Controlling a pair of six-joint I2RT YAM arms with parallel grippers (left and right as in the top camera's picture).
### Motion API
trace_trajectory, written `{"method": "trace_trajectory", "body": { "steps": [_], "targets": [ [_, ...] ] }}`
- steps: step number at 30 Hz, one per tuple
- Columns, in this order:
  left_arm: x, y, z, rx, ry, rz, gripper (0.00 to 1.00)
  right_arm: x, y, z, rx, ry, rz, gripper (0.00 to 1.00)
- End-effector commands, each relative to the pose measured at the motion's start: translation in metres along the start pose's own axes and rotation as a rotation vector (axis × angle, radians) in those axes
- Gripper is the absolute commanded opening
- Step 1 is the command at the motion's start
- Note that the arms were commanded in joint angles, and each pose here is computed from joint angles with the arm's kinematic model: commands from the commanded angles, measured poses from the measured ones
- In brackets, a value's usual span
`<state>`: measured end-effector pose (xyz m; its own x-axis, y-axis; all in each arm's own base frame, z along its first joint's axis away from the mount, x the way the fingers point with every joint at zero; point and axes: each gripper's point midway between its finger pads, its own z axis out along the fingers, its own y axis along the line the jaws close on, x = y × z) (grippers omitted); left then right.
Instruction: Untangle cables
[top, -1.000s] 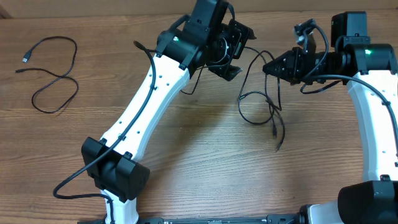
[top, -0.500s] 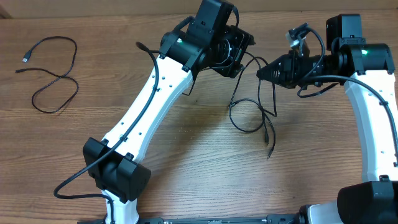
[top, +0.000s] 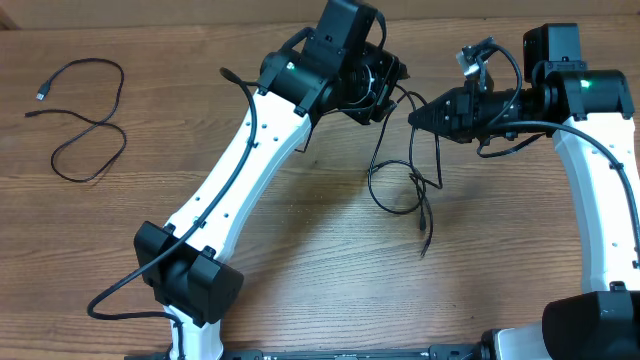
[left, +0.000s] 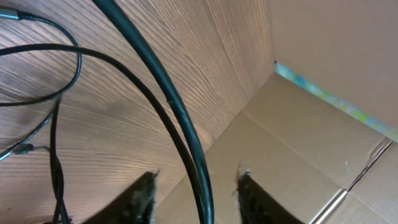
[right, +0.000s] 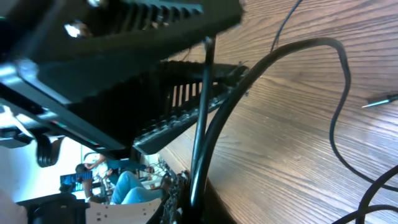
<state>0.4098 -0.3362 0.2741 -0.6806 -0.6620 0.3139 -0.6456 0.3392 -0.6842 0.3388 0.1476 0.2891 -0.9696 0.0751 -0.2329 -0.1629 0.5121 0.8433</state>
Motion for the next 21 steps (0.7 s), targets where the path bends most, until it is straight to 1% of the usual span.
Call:
{"method": "trace_trajectory", "body": {
  "steps": [1, 5, 6, 7, 8, 10, 12, 15, 19, 20, 21],
  "targets": [
    [0.001, 0.0, 0.0, 0.001, -0.011, 0.001, 0.33, 0.0, 0.016, -0.003, -0.049, -0.002, -0.023, 0.04],
    [0.001, 0.0, 0.0, -0.001, -0.014, 0.019, 0.07, 0.0, 0.015, -0.003, -0.04, -0.003, -0.021, 0.04],
    [-0.001, 0.0, 0.0, -0.001, -0.023, 0.03, 0.04, 0.0, 0.013, -0.003, -0.029, -0.004, -0.021, 0.04],
    [-0.003, 0.0, 0.0, -0.001, -0.036, 0.046, 0.04, 0.0, 0.01, -0.003, -0.014, -0.007, -0.022, 0.04],
    [-0.005, 0.0, 0.0, -0.001, -0.05, 0.065, 0.04, -0.001, 0.006, -0.003, 0.01, -0.011, -0.021, 0.07],
    [-0.01, 0.0, -0.001, -0.002, -0.076, 0.109, 0.04, -0.004, -0.006, -0.004, 0.08, -0.024, -0.023, 0.17],
    [-0.015, -0.001, -0.001, -0.004, -0.103, 0.161, 0.05, -0.009, -0.023, -0.006, 0.18, -0.047, -0.031, 0.3],
    [-0.023, 0.001, -0.002, -0.021, -0.147, 0.247, 0.05, -0.018, -0.051, -0.014, 0.353, -0.091, -0.045, 0.42],
    [-0.032, 0.013, -0.004, -0.081, -0.191, 0.309, 0.04, -0.027, -0.072, -0.025, 0.492, -0.128, -0.055, 0.52],
    [-0.034, 0.016, -0.005, -0.095, -0.199, 0.324, 0.04, -0.028, -0.076, -0.027, 0.515, -0.135, -0.056, 0.56],
    [-0.036, 0.018, -0.005, -0.108, -0.208, 0.35, 0.04, -0.029, -0.08, -0.029, 0.541, -0.141, -0.057, 0.64]
  ]
}}
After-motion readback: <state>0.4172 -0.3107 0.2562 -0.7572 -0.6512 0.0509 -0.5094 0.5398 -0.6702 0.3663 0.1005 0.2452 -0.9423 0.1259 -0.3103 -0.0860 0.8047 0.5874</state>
